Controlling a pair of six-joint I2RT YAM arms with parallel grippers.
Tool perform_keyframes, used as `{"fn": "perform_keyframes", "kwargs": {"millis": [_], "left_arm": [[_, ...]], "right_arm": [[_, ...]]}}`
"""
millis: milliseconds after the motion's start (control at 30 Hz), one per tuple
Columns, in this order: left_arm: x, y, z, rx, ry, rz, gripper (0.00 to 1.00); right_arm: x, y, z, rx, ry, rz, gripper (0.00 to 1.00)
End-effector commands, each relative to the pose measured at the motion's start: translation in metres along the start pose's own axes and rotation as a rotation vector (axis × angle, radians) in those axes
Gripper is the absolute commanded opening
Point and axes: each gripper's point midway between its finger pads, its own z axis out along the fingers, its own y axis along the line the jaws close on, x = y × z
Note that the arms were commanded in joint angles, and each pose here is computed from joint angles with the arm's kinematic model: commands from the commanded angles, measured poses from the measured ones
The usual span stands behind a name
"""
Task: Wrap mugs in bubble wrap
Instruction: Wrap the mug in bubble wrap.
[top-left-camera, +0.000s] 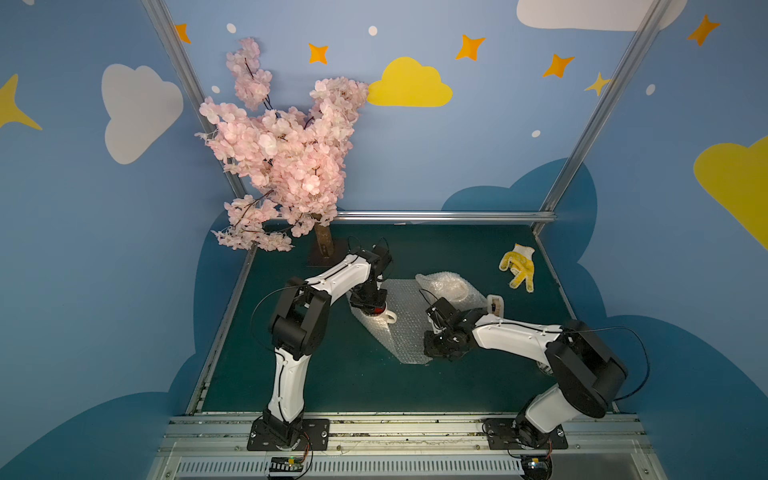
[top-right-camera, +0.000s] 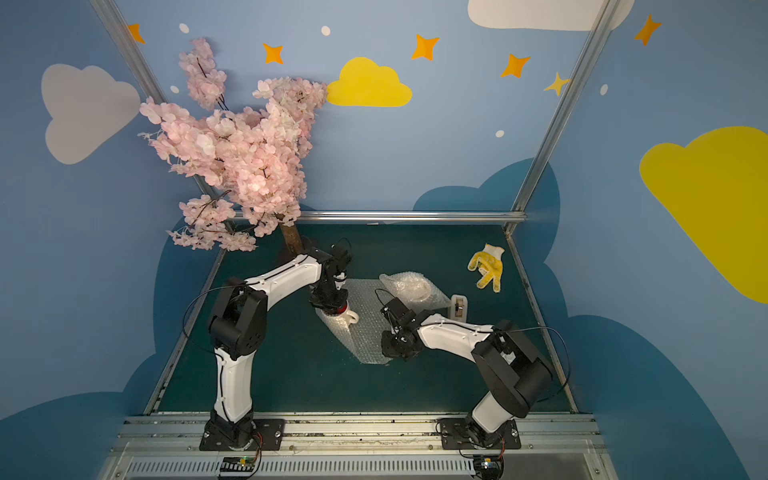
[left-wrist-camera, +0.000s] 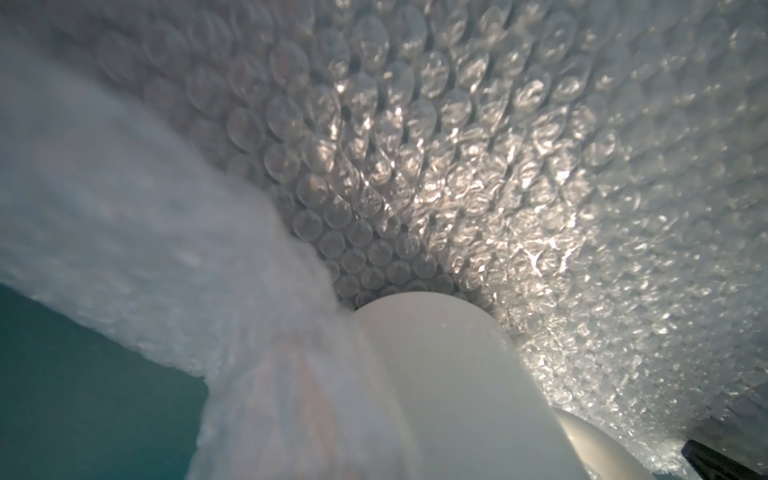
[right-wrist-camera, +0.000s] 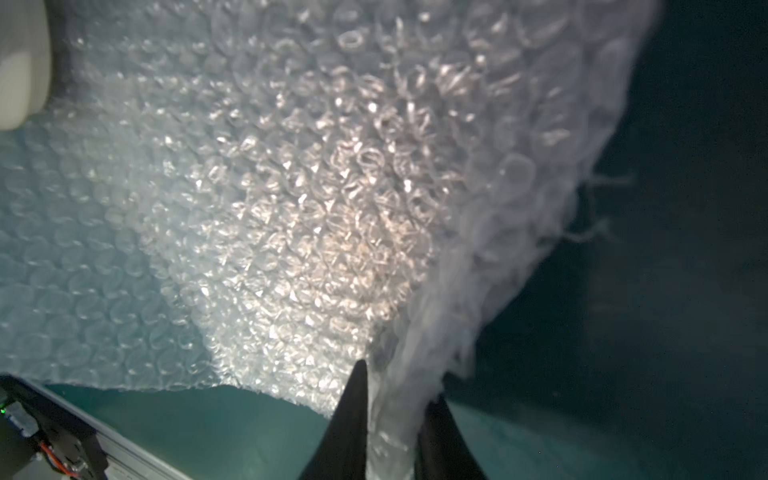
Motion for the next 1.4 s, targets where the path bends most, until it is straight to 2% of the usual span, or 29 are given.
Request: {"fn": "perform_keyframes", "kwargs": {"millis": [0,100,400,533,633,733,1067,1367], "left_arm": [[0.002,0.005,-0.008,0.000,-0.019,-0.007,0.03],[0.002,0.003,-0.008,0.005,-0.024,-0.005,0.03],[-0.002,0.000,-0.014,0.025,-0.052,-0.001,0.05],[-0.003,0.000,-0.016,0.031,-0.060,-0.009,0.15],[-0.004,-0.002,-0.018,0.040,-0.068,-0.012,0.31],[-0.004,-0.003,-0.021,0.045,-0.077,-0.015,0.34],[-0.005,-0.002,-0.023,0.079,-0.090,-0.037,0.34],[-0.009,-0.007,-0.022,0.141,-0.098,-0.069,0.35]], "right_arm": [[-0.001,0.004,0.009,-0.022,-0.011,-0.014,0.11],[-0.010,0.007,0.002,-0.019,-0.049,-0.033,0.01],[-0.042,0.060,-0.051,-0.176,-0.170,-0.207,0.00],[-0.053,0.083,-0.069,-0.228,-0.185,-0.277,0.00],[-0.060,0.093,-0.076,-0.251,-0.195,-0.305,0.00],[-0.064,0.101,-0.078,-0.278,-0.190,-0.321,0.00],[-0.081,0.134,-0.082,-0.417,-0.226,-0.344,0.00],[-0.102,0.171,-0.067,-0.554,-0.186,-0.319,0.00]]}}
